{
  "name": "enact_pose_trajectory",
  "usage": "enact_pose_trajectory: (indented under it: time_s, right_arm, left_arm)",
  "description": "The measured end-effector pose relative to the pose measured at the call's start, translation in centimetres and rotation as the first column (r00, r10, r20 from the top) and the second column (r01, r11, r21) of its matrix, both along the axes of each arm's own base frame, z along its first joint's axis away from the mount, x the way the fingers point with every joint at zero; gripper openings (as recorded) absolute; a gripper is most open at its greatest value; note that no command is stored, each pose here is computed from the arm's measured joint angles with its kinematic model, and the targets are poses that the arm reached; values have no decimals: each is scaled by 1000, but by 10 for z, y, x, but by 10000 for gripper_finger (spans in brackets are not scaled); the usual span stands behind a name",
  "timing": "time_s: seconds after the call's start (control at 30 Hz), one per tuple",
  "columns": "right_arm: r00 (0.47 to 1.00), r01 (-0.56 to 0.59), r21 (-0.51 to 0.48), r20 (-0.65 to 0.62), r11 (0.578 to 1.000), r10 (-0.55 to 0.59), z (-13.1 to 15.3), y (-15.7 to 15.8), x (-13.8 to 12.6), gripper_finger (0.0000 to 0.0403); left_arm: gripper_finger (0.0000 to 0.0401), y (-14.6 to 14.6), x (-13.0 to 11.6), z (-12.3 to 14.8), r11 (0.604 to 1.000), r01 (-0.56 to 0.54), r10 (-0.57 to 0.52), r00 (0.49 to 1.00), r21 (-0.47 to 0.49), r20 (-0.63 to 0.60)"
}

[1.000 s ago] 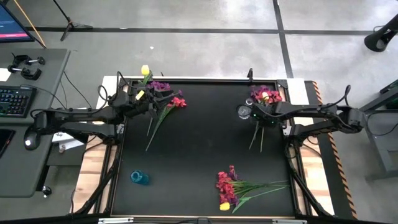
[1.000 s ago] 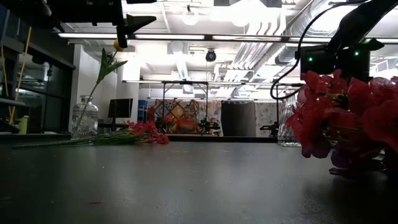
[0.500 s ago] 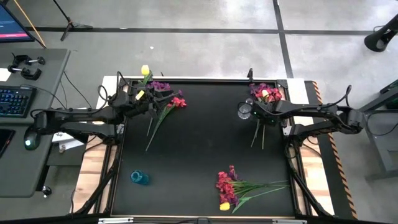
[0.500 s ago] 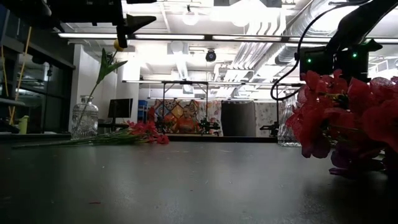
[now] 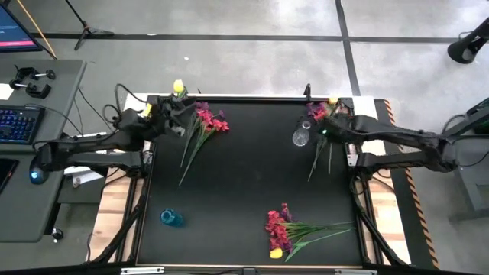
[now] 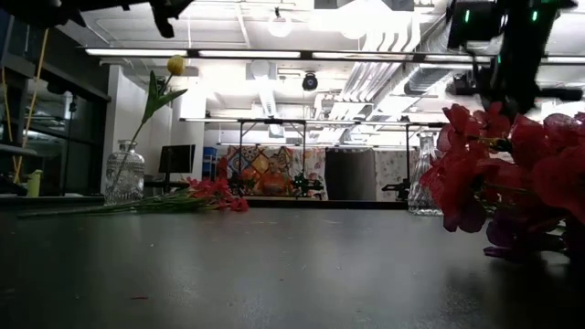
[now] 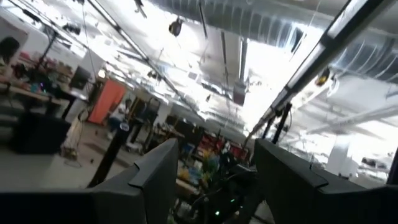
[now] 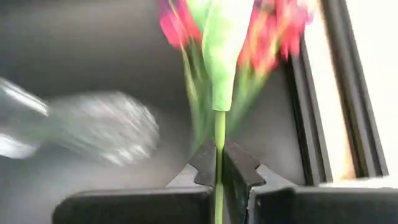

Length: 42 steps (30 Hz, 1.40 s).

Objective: Sort flowers into vase by color
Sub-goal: Put the top yellow flower into the left transparent vase

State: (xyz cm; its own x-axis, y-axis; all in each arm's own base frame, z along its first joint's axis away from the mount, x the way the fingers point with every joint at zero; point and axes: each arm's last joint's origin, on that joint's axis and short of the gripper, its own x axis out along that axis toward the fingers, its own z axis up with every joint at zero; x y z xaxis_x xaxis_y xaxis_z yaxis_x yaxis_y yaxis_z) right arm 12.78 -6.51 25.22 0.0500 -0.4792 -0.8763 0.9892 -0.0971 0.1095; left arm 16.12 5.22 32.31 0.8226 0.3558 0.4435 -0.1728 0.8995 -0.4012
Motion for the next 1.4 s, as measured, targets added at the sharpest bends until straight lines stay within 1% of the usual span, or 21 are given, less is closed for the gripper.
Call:
enact_pose_trajectory:
  time_s: [0.1,0.17,0.2,0.23,0.3,0.4,0.5,0.6,0.67,0.73,0.77,0.8,0.93,1.0,1.07,1.13,1.17,1.23,1.3,1.37,1.4]
  right_arm:
    - [994,4,-202,112,979,19,40,-4,0,1]
    - [981,-15,-338,177,941,79,65,-7,3,1]
    - [971,-41,-405,200,914,133,77,-8,6,1]
    - [955,-70,-467,223,881,194,89,-10,11,0]
    - [907,-119,-587,263,801,328,109,-14,23,0]
    - [803,-167,-728,290,665,520,128,-20,46,0]
    - [709,-211,-799,272,564,651,131,-29,77,0]
    - [599,-257,-826,271,501,754,117,-38,117,0]
    - [519,-256,-850,282,461,807,105,-43,145,0]
    - [428,-228,-882,289,412,856,92,-48,172,0]
    - [394,-209,-895,291,394,872,85,-50,185,0]
    - [362,-184,-906,297,380,883,80,-52,197,0]
    - [272,-109,-937,294,333,916,61,-62,240,0]
    - [232,-112,-937,299,331,925,54,-67,258,0]
    - [188,-122,-928,327,353,926,50,-72,272,0]
    - [147,-115,-931,330,347,933,56,-77,277,0]
    - [134,-108,-935,323,338,937,60,-79,277,0]
    - [134,-82,-943,312,324,941,70,-85,274,0]
    - [129,-74,-948,299,310,946,80,-91,267,0]
    - [130,-67,-953,285,295,950,91,-96,257,0]
    - [131,-63,-956,275,285,952,97,-98,252,0]
  left_arm:
    - [200,0,-4,3,1000,-10,10,1000,3,18]
    - [200,0,-7,4,1000,-14,14,999,6,31]
    - [200,0,-8,5,1000,-18,18,999,6,39]
    - [200,0,-9,6,1000,-26,25,998,5,49]
    - [200,0,-10,8,999,-34,33,997,7,74]
    - [200,-1,-13,12,999,-39,37,993,15,113]
    - [200,-2,-15,15,999,-41,36,987,25,158]
    - [200,-2,-18,19,1000,-21,18,977,12,211]
    - [200,-4,-21,22,1000,-12,8,968,11,251]
    - [200,-5,-25,25,1000,-7,1,961,23,276]
    - [200,-6,-27,26,1000,-5,-3,959,28,283]
    - [200,-6,-28,28,999,-4,-6,957,32,289]
    - [200,-8,-35,39,997,-21,-3,948,71,318]
    - [200,-9,-35,43,995,-46,16,952,92,304]
    - [200,-7,-33,46,993,-74,50,969,89,244]
    - [200,-5,-31,48,991,-128,123,985,35,117]
    - [199,-3,-30,49,986,-169,168,985,8,32]
    - [190,-1,-30,50,965,-261,256,955,-19,-149]
    - [164,0,-34,57,937,-350,332,901,-16,-279]
    - [117,2,-41,65,890,-457,426,830,-2,-360]
    - [88,2,-44,68,853,-522,481,777,12,-405]
